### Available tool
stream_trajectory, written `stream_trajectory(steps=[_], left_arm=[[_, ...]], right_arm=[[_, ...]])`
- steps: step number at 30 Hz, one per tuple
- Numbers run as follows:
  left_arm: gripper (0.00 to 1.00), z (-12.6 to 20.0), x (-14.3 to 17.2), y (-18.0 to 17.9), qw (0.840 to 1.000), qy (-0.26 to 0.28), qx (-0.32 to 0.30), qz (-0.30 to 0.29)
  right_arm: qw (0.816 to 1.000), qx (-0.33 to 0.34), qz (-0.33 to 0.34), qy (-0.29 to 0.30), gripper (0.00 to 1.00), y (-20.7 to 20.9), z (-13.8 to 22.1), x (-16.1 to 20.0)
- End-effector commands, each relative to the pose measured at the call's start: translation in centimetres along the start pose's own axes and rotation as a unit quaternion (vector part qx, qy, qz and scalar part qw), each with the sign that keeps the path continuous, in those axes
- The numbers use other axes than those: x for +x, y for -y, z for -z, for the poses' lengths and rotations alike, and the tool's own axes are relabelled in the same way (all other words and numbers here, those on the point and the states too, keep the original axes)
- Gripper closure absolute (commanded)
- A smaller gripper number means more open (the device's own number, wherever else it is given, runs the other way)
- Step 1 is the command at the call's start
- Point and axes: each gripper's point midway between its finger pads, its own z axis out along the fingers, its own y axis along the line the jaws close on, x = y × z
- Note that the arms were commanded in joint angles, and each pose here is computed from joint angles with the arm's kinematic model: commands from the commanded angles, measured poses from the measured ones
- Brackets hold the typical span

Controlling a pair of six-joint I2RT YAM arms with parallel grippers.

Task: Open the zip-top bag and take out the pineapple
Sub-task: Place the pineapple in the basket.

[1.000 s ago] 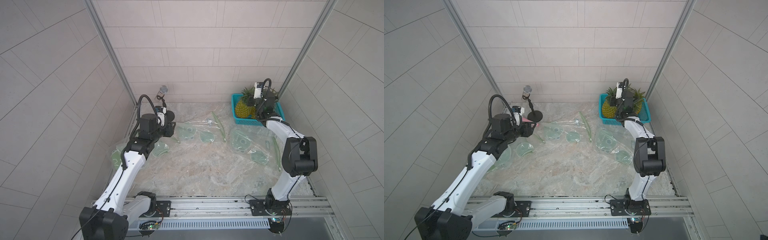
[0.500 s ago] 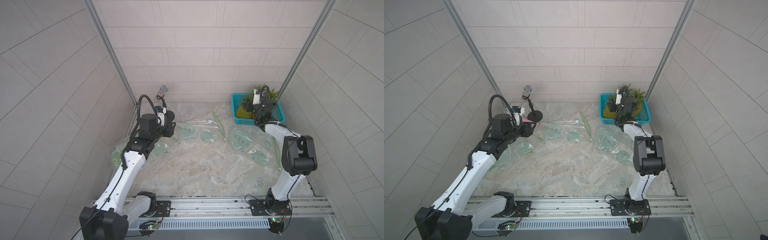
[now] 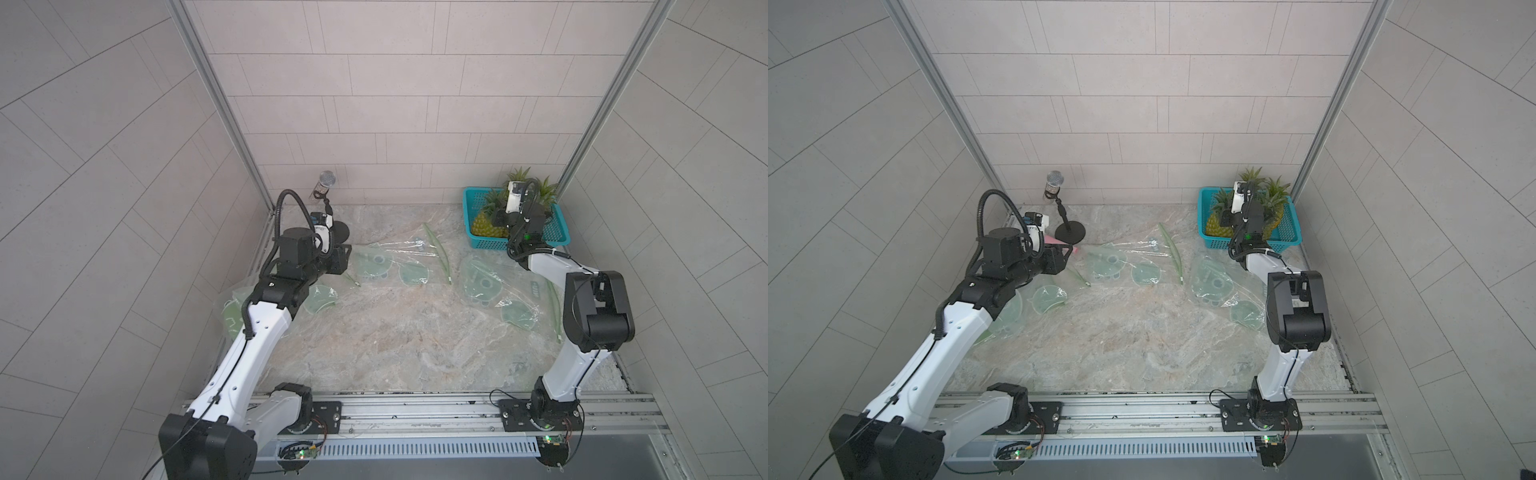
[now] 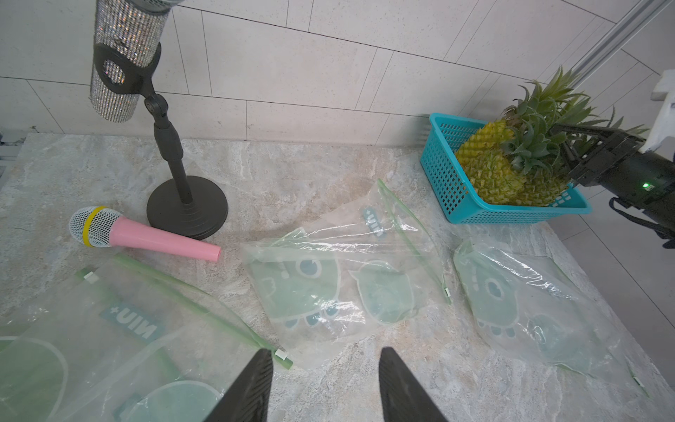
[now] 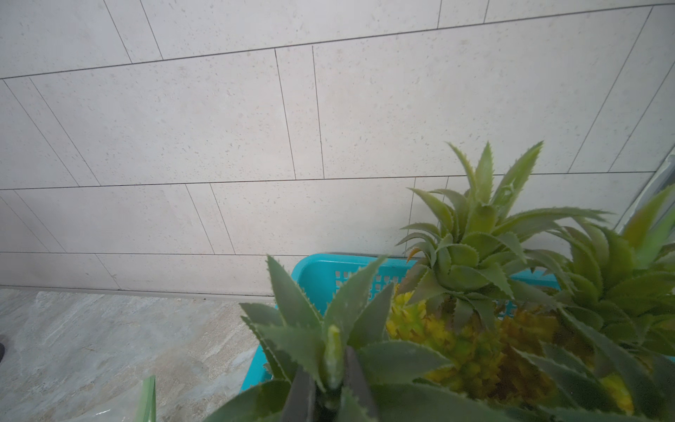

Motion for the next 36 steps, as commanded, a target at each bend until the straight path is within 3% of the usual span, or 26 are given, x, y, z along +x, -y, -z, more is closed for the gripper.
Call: stream_trajectory(steps=[1,6,12,18,28,36], left_arm=[[0.48,0.1,-0.3,-0.1,1.000,0.010,0.002,-0.014],[0.48,0.1,-0.3,-0.1,1.000,0.010,0.001,-0.014],[0.48,0.2,-0.4,-0.1,1.000,0.011,0.000,-0.015],[0.48,0.1,-0.3,-0.2,1.000,0.011,-0.001,-0.013],[0.48,0.1,-0.3,-0.6,1.000,0.010,-0.011,-0.012],[0.48,0.1,-0.1,-1.4,0.999,0.010,-0.032,0.001]], right_arm=[[1.000,0.006,0.002,0.012,0.89,0.3,0.5,-1.2],[1.000,0.004,-0.005,0.010,0.80,0.1,0.8,-2.4],[1.000,0.006,-0.004,0.018,0.52,0.0,1.8,-4.5],[1.000,0.007,0.005,0.021,0.35,-0.2,3.3,-6.5],[0.999,0.007,0.025,0.028,0.29,-0.7,7.8,-7.9],[0.999,0.027,0.027,0.023,0.29,-0.3,12.4,-6.7]])
